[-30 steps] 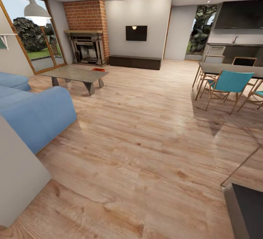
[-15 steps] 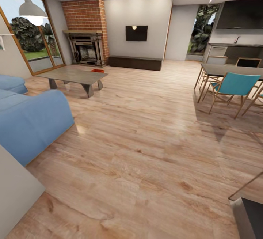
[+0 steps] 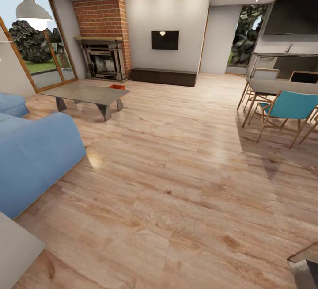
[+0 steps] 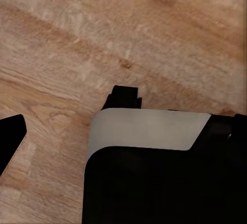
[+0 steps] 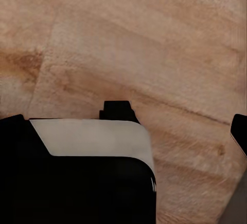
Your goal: Move the two storage containers from the living room to the garage. In the garage, place one container on the floor and stack the other container on top of it (either order is fine).
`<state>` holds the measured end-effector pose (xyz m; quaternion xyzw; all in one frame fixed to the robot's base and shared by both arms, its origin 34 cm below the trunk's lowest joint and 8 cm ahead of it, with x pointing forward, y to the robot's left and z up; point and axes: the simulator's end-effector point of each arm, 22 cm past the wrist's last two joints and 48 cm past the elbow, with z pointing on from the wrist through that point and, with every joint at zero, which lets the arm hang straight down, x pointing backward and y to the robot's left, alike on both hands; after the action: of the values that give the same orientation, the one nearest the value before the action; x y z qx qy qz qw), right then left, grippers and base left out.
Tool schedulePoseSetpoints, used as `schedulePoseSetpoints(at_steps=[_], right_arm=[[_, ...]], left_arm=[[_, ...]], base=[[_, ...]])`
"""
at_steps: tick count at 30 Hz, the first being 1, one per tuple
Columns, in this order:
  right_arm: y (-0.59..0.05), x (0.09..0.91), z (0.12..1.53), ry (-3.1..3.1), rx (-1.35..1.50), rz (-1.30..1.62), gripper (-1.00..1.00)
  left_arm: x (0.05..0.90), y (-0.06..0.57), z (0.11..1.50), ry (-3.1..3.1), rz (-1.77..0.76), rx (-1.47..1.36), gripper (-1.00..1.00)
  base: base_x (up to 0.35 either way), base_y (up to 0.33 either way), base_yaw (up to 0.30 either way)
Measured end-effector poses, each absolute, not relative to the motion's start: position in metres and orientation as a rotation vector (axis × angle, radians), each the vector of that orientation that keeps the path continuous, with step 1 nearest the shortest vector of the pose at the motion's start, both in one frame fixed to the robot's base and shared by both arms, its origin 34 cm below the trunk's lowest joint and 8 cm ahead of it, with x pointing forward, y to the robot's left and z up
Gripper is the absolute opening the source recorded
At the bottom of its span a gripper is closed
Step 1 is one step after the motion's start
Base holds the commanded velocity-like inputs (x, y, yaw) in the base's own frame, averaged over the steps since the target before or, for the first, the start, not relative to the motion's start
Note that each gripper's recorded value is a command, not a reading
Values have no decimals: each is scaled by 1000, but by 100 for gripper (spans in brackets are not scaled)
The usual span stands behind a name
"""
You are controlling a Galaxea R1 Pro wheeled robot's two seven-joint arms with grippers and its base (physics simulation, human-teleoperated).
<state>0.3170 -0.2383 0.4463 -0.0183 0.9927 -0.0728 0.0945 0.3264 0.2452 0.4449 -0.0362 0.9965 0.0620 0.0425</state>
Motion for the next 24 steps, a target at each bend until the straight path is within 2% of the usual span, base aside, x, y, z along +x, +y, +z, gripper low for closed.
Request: schedulePoseSetpoints(at_steps=[24], right_arm=[[-238, 317, 446, 2944, -54, -216, 100]], left_arm=[[326, 245, 445, 3049, 190, -111, 100]], base=[[319, 0, 0]])
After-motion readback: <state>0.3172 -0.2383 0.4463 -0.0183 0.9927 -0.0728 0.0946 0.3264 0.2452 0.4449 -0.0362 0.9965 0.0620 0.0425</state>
